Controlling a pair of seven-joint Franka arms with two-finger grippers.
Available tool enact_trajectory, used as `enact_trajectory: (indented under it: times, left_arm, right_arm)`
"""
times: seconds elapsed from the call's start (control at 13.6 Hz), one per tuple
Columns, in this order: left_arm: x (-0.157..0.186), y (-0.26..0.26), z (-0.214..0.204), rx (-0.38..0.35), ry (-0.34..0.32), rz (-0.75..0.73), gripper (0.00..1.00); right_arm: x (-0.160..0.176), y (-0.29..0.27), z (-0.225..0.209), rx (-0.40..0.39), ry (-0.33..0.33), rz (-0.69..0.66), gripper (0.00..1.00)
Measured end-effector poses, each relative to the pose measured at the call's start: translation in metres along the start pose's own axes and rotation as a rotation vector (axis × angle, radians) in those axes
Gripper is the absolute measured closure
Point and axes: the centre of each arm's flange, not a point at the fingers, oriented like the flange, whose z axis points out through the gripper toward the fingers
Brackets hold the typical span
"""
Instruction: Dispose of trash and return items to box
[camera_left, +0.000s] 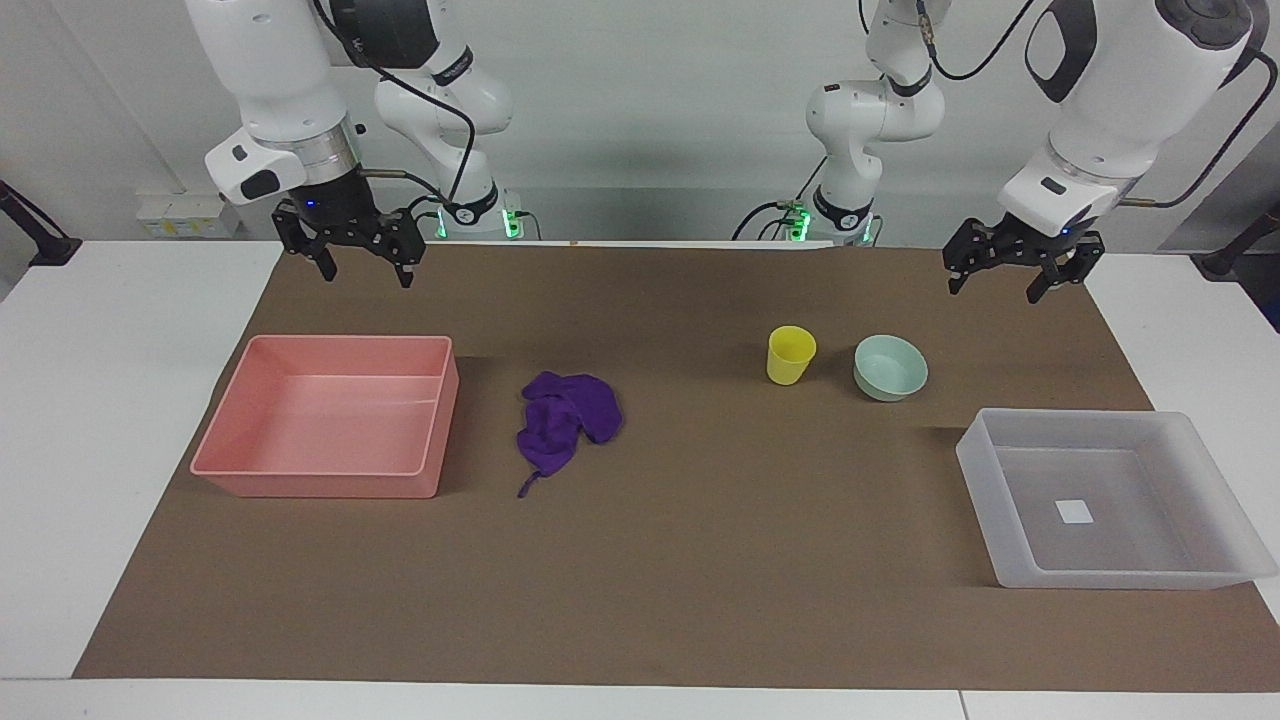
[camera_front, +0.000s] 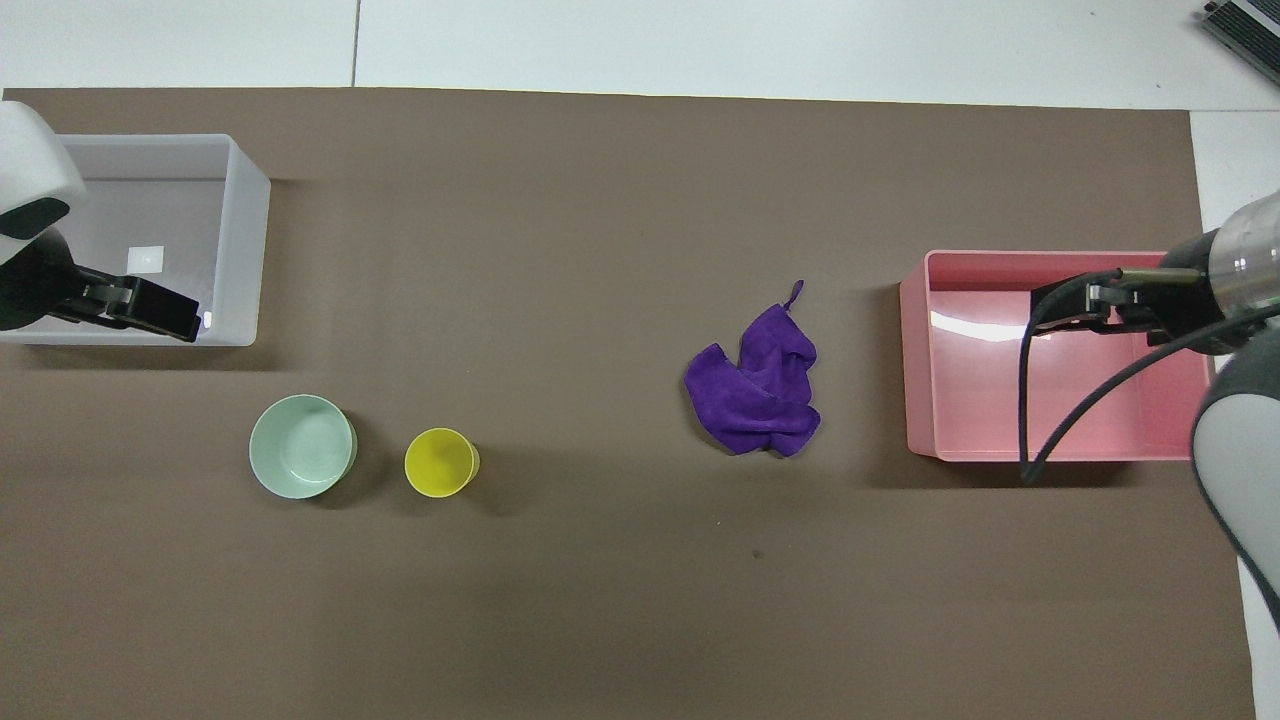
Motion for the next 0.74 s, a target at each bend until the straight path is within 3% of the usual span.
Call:
enact_trajectory:
  times: [0.74]
  left_arm:
    - [0.001, 0.0016, 0.0016, 0.0, -0.003, 0.003, 0.0]
  right_arm:
    - [0.0006, 0.0044, 0.0001, 0.001, -0.001, 0.008, 0.0]
